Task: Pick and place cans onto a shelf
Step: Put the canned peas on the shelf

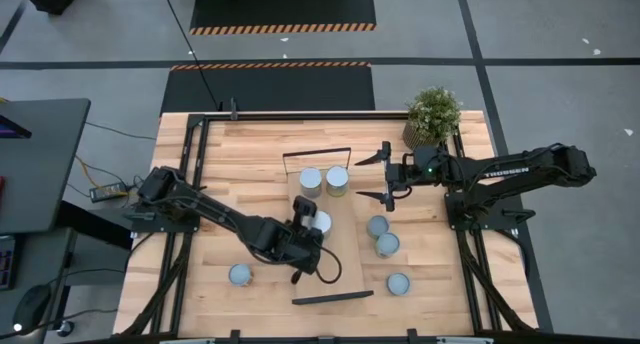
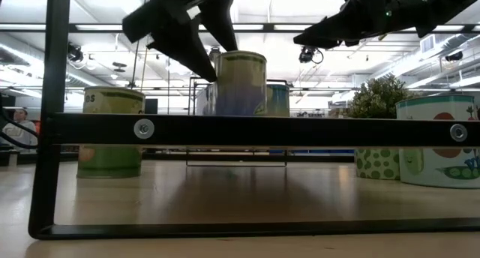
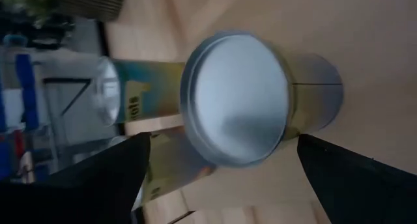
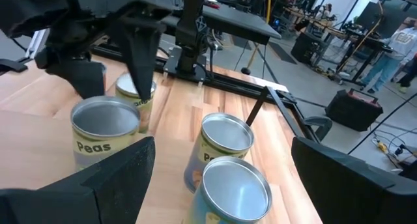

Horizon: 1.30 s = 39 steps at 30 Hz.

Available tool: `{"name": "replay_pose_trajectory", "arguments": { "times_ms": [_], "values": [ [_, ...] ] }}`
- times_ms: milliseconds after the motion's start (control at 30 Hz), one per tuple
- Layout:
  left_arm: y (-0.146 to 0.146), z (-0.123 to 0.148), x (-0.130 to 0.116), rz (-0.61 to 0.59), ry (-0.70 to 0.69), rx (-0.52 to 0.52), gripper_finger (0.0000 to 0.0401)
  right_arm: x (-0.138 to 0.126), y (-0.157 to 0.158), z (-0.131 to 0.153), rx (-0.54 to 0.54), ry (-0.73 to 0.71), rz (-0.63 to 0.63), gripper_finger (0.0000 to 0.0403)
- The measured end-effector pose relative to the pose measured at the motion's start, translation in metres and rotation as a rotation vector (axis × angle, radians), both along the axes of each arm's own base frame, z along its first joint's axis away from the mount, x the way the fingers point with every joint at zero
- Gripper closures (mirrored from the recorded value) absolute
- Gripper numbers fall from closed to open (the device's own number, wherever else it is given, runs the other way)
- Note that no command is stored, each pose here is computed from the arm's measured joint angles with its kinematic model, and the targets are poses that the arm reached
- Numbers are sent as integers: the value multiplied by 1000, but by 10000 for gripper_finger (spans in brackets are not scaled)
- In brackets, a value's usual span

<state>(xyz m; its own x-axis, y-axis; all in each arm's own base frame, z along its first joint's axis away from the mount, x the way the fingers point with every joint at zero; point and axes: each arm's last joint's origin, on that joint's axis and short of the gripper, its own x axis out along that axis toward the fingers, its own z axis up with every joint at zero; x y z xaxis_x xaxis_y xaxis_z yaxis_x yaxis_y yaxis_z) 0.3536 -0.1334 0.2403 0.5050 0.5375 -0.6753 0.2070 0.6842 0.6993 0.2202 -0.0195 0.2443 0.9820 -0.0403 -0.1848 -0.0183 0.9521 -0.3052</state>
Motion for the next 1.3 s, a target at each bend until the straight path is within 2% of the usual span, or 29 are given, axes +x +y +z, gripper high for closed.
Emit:
{"name": "replay_pose_trajectory", "arguments": {
  "times_ms": [100, 367, 633, 900, 1033, 1300],
  "values": [
    [2, 1, 0, 40, -32, 50, 7, 1, 0, 3, -22, -27, 3, 35],
    [1, 2, -1, 82, -80, 79, 7, 1, 0, 3, -40, -32, 8, 35],
    [17, 2, 4, 137, -89, 65, 7, 1, 0, 3, -45, -34, 7, 35],
    [30, 3, 8, 144, -67, 132, 7, 0, 0, 0, -25, 3, 4, 35],
    [38, 4, 11, 171, -77, 147, 7, -1, -2, 1, -35, 1, -50, 35],
    [24, 18, 3, 79, -76, 166, 8, -8, 2, 6, -30, -8, -52, 35]
  ]
}}
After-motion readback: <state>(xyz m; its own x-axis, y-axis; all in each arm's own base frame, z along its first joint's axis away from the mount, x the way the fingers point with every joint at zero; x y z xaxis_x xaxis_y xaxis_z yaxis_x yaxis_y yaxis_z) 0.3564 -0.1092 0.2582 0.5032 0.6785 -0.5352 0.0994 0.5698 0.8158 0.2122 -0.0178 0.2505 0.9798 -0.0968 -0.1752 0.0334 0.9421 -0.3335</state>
